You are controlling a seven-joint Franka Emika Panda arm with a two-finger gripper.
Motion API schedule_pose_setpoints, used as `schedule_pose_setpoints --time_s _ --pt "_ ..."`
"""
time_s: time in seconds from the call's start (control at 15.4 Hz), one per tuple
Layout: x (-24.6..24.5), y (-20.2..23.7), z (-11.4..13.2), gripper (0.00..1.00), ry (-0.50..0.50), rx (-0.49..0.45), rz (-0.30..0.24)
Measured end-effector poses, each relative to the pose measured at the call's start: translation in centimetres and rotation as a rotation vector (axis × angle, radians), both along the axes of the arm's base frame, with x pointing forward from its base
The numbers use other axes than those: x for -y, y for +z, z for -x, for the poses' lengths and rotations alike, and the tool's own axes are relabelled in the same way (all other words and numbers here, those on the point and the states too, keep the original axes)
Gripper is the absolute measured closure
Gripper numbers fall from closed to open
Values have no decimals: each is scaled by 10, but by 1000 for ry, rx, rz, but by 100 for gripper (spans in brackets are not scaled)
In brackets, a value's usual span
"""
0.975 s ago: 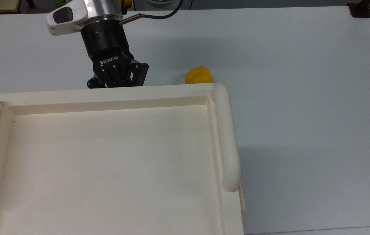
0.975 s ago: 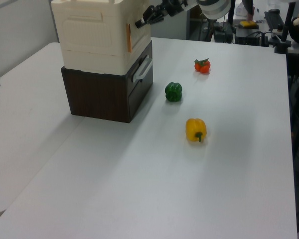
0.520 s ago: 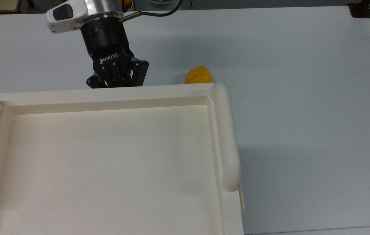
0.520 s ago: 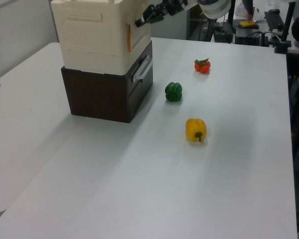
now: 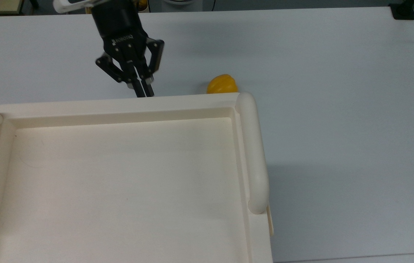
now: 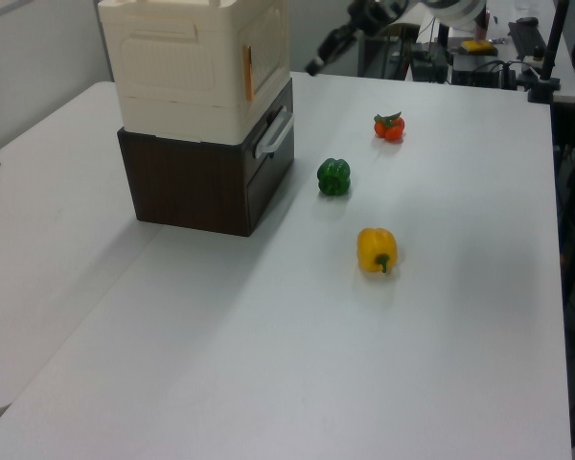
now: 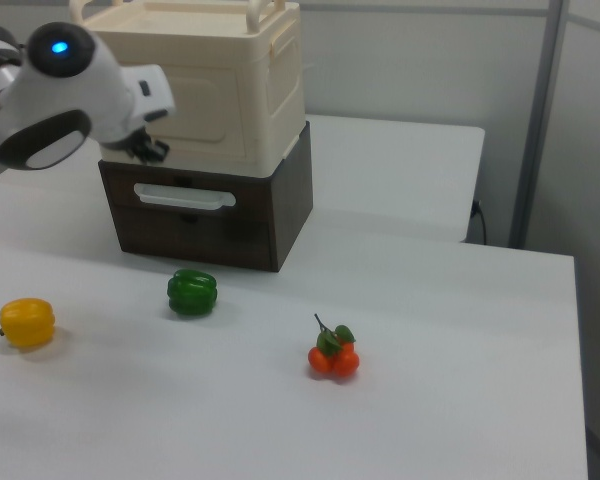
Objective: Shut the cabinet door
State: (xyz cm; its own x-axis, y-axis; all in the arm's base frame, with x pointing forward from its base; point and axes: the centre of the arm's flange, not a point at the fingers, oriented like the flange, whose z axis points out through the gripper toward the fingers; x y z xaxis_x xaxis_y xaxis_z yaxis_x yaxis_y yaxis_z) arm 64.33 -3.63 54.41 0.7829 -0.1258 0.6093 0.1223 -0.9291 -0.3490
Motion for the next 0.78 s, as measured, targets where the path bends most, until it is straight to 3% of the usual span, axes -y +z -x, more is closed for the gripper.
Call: schedule_pose_setpoints --time_s 0.32,0.45,0.58,0.78 --pt "82 3 61 31 123 -350 125" --pt "90 12 81 30 132 -440 136" --pt "91 32 95 27 73 -518 139" --pt "82 76 110 2 -14 -593 141"
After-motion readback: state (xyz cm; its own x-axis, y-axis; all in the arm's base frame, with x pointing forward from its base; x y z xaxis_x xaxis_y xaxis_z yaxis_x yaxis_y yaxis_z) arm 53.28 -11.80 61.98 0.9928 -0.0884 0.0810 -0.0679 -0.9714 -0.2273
